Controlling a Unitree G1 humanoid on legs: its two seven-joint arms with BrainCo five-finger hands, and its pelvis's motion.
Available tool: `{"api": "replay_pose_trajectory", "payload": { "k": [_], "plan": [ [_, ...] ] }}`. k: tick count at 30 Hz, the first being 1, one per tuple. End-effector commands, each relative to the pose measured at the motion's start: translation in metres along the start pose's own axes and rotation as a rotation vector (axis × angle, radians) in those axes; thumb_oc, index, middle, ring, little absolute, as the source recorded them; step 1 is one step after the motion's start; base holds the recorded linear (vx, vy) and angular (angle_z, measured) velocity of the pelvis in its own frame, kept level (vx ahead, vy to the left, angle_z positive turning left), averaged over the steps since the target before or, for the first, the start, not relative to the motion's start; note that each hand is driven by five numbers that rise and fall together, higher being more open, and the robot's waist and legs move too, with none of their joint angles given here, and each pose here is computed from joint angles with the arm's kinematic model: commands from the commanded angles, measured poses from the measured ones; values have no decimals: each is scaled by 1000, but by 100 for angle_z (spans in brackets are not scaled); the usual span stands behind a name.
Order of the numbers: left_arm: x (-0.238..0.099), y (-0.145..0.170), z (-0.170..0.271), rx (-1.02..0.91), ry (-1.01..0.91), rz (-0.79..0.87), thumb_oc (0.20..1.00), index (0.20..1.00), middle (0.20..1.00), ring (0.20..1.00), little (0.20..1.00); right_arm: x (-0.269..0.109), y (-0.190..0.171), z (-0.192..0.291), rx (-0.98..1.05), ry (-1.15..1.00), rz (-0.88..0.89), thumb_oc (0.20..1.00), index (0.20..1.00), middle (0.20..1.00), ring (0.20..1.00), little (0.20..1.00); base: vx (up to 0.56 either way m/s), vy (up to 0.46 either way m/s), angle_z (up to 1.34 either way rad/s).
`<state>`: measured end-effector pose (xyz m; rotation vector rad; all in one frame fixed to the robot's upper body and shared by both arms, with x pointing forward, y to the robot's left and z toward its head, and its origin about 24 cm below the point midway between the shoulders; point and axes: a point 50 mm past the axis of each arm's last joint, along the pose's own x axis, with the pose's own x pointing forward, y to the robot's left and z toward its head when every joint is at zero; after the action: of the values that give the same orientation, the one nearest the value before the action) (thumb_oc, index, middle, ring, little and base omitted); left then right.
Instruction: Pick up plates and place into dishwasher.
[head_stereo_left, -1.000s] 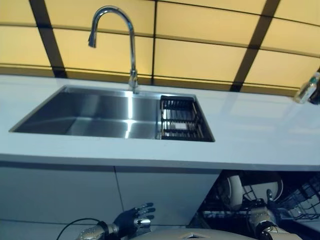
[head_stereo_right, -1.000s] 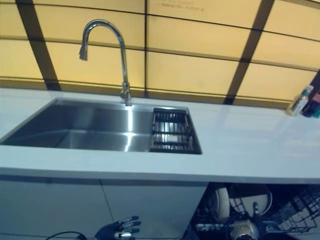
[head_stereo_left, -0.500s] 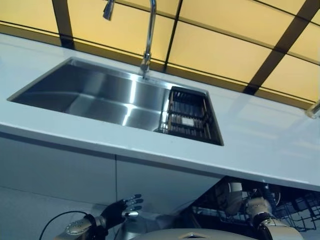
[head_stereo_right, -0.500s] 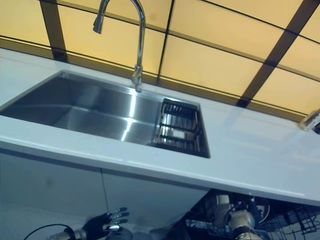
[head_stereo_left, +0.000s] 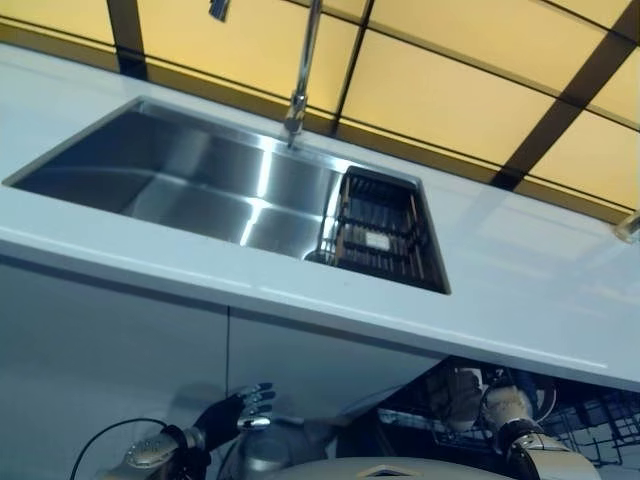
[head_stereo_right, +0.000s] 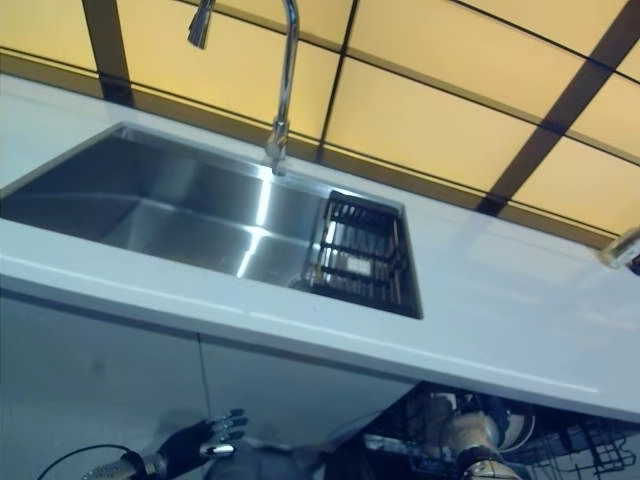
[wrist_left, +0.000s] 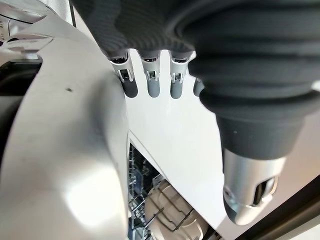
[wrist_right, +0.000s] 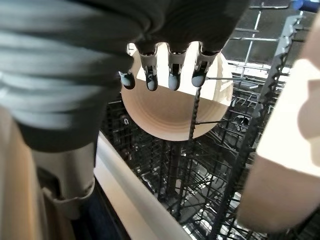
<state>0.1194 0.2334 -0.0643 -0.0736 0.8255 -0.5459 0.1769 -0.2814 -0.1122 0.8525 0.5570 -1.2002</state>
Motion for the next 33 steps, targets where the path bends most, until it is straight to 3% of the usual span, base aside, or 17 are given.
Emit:
{"api": "replay_pose_trajectory", "payload": {
  "k": [1,19,33],
  "plan": [
    [-10,3,3,30,-9,-4,1000,1000,1000,1000,1000,0,37,32,100,-85,102,1000,1000,1000,1000,1000,-86,-7,16],
    [-1,9,22,26,-130,-4,1000,1000,1000,1000,1000,-25,105,66,305,-235,292,1000,1000,1000,1000,1000,-60,51,7],
    [-8,7,21,-52,-199,69,1000,1000,1000,1000,1000,-35,63,83,300,-367,426,1000,1000,1000,1000,1000,-75,39,-6]
  ]
}}
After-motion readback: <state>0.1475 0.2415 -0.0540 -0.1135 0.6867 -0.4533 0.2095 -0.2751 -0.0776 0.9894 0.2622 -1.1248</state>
